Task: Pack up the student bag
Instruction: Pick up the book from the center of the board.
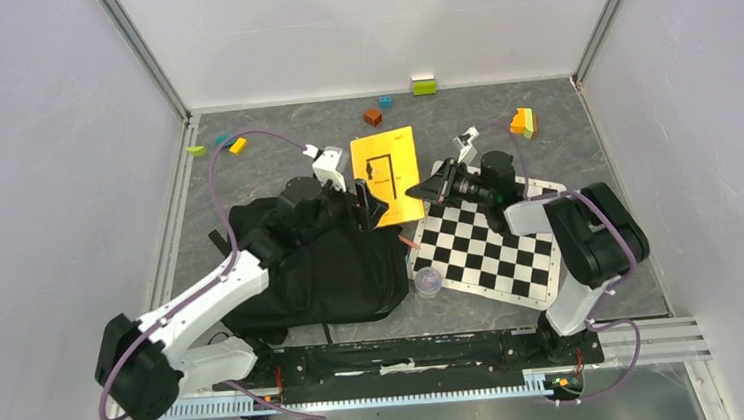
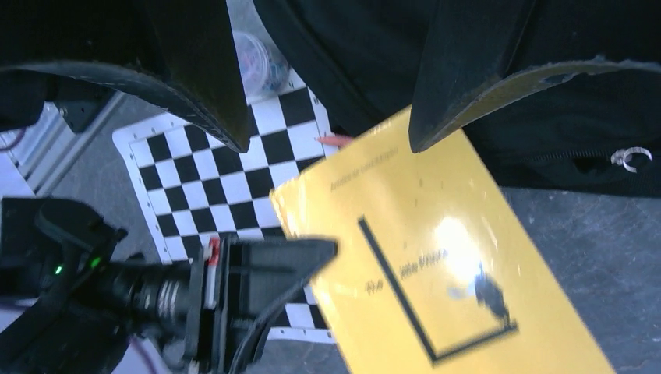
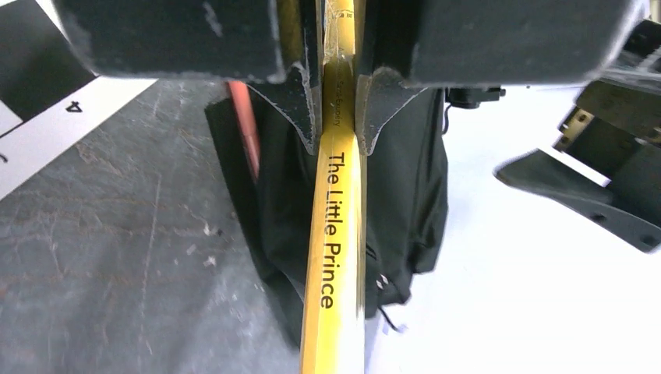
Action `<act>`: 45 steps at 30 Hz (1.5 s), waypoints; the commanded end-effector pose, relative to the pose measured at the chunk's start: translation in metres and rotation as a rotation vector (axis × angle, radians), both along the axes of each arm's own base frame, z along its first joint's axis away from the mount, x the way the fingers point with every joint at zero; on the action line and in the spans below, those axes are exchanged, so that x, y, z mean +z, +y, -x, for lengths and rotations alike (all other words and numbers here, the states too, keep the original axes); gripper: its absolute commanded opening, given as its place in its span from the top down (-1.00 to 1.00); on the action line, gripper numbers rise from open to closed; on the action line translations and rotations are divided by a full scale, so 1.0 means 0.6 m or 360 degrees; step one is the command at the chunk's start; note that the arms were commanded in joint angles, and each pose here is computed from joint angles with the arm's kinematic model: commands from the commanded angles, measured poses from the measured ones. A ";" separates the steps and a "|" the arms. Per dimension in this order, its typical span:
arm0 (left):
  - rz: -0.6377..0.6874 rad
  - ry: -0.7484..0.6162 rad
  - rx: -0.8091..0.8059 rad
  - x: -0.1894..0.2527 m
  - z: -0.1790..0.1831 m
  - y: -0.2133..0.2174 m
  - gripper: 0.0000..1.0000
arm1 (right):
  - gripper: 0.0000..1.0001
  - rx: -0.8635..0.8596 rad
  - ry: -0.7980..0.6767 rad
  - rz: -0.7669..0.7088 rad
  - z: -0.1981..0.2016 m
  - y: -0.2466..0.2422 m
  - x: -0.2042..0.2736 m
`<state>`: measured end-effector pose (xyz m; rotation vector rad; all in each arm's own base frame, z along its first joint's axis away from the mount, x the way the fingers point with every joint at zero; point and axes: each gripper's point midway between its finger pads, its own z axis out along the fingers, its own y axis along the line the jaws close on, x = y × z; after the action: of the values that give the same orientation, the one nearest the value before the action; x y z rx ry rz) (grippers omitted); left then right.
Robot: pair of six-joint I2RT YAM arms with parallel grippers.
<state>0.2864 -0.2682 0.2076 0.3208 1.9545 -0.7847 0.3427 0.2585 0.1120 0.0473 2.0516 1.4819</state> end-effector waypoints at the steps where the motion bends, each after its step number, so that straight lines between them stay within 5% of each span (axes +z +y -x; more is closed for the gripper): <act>1: -0.0257 0.0109 0.0011 -0.059 0.065 0.038 -0.61 | 1.00 -0.0159 -0.0456 -0.0077 -0.025 -0.034 0.138; 14: -0.0569 0.0243 0.0062 -0.154 0.172 -0.003 -0.79 | 1.00 -0.0615 -0.0600 0.0604 -0.010 -0.168 0.147; 24: -0.1025 0.0117 0.0142 -0.184 0.178 -0.020 -0.82 | 1.00 -0.0620 -0.0587 0.0669 0.007 -0.179 0.140; 37: -0.1131 0.0026 0.0393 -0.156 0.162 0.033 0.00 | 1.00 -0.0610 -0.0597 0.0691 0.011 -0.181 0.145; 45: -0.0899 -0.0013 0.0449 -0.092 0.163 0.050 0.85 | 1.00 -0.0492 -0.0604 0.0663 0.027 -0.165 0.164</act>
<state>0.1814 -0.2485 0.1172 0.5119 2.1992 0.0188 0.3174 0.1465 0.1470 0.0280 2.0705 0.7195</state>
